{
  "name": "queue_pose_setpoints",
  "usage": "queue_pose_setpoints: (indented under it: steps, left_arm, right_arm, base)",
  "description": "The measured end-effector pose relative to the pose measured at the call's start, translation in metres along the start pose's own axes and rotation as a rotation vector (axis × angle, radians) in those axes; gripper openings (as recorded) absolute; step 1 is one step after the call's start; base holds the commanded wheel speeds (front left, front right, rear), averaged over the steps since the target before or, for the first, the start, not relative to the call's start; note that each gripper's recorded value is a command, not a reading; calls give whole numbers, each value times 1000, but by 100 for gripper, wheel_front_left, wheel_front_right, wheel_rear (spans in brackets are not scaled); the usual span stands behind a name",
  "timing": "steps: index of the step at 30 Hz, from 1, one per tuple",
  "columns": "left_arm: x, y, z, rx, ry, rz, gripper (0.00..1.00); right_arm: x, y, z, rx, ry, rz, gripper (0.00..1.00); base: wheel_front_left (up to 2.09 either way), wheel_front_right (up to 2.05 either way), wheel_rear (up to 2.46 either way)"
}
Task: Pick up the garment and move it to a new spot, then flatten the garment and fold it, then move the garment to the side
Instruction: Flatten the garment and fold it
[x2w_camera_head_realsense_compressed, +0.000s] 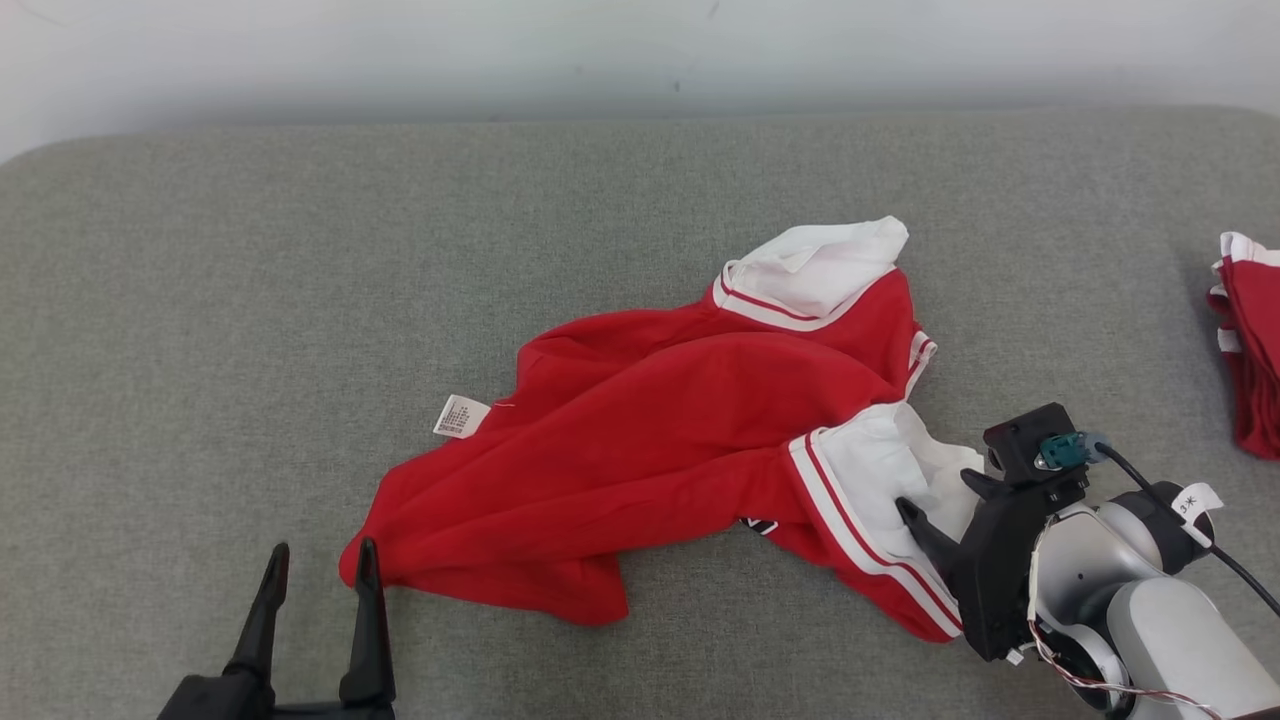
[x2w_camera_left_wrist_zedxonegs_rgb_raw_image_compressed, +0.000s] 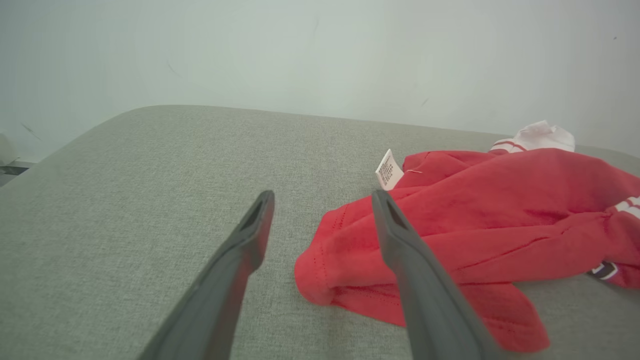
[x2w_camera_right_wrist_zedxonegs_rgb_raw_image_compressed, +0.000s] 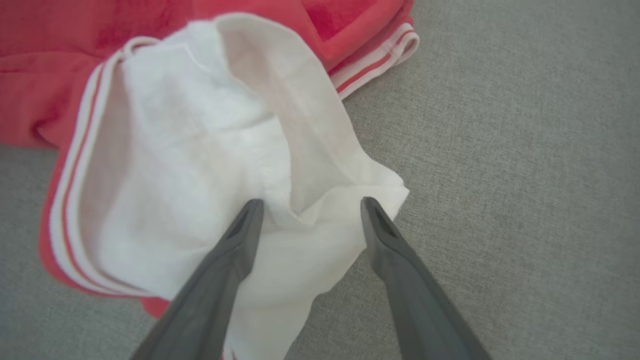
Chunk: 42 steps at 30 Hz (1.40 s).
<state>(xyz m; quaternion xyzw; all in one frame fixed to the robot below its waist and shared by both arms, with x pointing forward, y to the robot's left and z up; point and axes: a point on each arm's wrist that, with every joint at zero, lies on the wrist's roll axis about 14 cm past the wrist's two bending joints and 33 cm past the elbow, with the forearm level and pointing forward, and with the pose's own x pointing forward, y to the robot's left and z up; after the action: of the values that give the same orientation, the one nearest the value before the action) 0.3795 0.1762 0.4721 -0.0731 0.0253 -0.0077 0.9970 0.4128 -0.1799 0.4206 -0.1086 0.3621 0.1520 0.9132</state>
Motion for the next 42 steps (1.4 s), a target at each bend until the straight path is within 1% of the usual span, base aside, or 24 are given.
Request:
queue_pose_setpoints:
  steps: [3, 5, 6, 7, 8, 9, 10, 11, 12, 13, 16, 18, 21, 23, 32, 38, 39, 40, 41, 42]
  left_arm:
    - [4, 1, -1, -1, 2, 1, 100]
    - [6, 1, -4, -3, 8, -3, 100]
    - [7, 0, -5, -5, 10, -4, 100]
    - [8, -1, -6, -8, 12, -7, 100]
    - [10, -2, -7, -10, 13, -10, 100]
    - [11, -2, -7, -10, 14, -11, 100]
    - [12, -2, -8, -10, 15, -12, 100]
    - [13, -3, -9, -9, 17, -17, 100]
    - [14, -4, -10, -8, 19, -19, 100]
    - [14, -4, -10, -6, 20, -19, 100]
    - [15, -5, -11, -9, 21, -23, 100]
    - [15, -4, -12, -9, 22, -19, 100]
    - [16, -4, -13, -11, 23, -20, 100]
    - [17, -5, -14, -12, 25, -22, 100]
    - [21, -9, -18, -17, 35, -44, 100]
    - [23, -6, -22, -14, 43, -39, 100]
    - [23, -6, -23, -14, 46, -37, 100]
    - [24, -6, -23, -15, 47, -35, 100]
    - [24, -6, -23, -17, 45, -39, 100]
    - [25, -6, -23, -18, 44, -38, 100]
  right_arm:
    - [4, 1, -1, -7, 7, 8, 100]
    - [7, 3, -5, -6, 25, 13, 87]
    - [8, 3, -7, -3, 31, 17, 83]
    - [9, 4, -8, -3, 37, 20, 52]
    - [10, 4, -10, -4, 46, 22, 44]
    - [11, 4, -11, -3, 52, 23, 40]
    - [12, 4, -11, -2, 55, 24, 25]
    - [13, 2, -10, 4, 49, 20, 25]
    - [14, -1, -8, 9, 34, 9, 42]
    - [14, -5, -3, 19, 10, -3, 100]
    - [13, -13, 7, 41, -39, -34, 100]
    - [9, -24, 11, 55, -66, -78, 100]
    - [1, -45, 10, 66, -84, -162, 100]
    - [-2, -51, 5, 83, -76, -188, 100]
    - [4, -47, -10, 136, -22, -195, 100]
    - [19, -34, -18, 145, 45, -144, 100]
    - [21, -32, -18, 152, 49, -132, 93]
    - [23, -29, -18, 158, 56, -120, 49]
    - [25, -26, -18, 164, 58, -107, 42]
    - [26, -24, -18, 166, 60, -99, 7]
  base:
    - [0, 0, 0]
    - [0, 0, 0]
    - [0, 0, 0]
    - [0, 0, 0]
    - [0, 0, 0]
    - [0, 0, 0]
    - [0, 0, 0]
    - [0, 0, 0]
    - [0, 0, 0]
    - [0, 0, 0]
    - [0, 0, 0]
    - [0, 0, 0]
    - [0, 0, 0]
    - [0, 0, 0]
    - [0, 0, 0]
    - [0, 0, 0]
    - [0, 0, 0]
    - [0, 0, 0]
    - [0, 0, 0]
    - [0, 0, 0]
